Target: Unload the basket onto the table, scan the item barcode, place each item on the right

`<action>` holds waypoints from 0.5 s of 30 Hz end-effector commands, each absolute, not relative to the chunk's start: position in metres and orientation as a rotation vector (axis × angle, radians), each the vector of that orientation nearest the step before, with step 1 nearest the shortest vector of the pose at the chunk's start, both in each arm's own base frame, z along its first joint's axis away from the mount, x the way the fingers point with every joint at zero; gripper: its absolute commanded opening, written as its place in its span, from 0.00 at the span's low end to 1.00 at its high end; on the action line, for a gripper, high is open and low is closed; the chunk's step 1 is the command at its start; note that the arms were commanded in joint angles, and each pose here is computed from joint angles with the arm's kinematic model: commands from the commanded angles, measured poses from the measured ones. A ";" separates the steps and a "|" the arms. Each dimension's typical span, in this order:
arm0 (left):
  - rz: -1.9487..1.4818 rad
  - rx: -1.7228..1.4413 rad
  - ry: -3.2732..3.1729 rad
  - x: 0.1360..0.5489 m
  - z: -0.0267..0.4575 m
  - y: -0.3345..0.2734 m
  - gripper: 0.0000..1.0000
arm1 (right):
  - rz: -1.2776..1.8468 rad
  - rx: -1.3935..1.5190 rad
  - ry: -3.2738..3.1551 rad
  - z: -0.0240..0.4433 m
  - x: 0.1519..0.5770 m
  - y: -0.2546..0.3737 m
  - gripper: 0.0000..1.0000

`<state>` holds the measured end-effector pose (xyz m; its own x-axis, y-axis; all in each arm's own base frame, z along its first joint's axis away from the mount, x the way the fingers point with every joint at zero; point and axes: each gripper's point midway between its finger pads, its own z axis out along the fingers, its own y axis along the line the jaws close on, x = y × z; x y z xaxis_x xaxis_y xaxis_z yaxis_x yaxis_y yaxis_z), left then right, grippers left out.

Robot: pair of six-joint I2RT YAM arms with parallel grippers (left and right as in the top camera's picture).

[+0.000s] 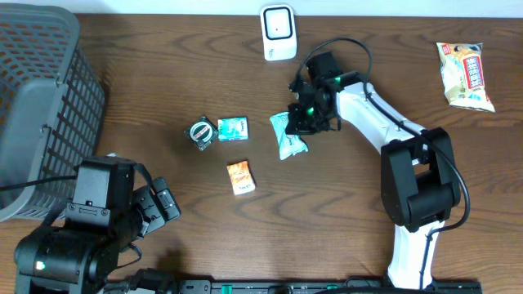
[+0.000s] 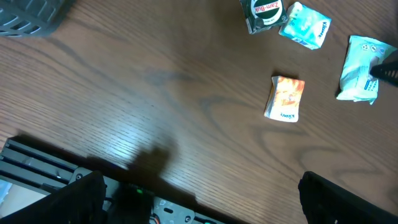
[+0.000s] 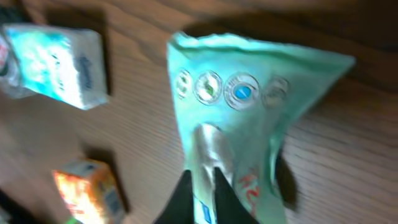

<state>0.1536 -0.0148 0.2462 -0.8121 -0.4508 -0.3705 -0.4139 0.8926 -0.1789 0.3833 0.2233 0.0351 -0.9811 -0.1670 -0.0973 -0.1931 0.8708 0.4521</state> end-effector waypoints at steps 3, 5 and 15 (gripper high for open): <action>-0.118 -0.641 2.649 0.153 0.246 -0.014 0.98 | 0.558 -0.428 2.941 0.041 0.378 0.235 0.19; -0.118 -0.640 2.649 0.153 0.246 -0.014 0.97 | 0.496 -0.468 2.921 0.040 0.378 0.242 0.29; -0.118 -0.640 2.649 0.153 0.246 -0.014 0.97 | -0.027 -0.552 2.833 0.028 0.373 0.244 0.57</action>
<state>0.1537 -0.0147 0.2463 -0.8118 -0.4508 -0.3710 -0.4140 0.8926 -0.1787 0.3672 0.2555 0.0256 -0.9079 -0.3616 -0.2121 -0.3861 0.9184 0.0868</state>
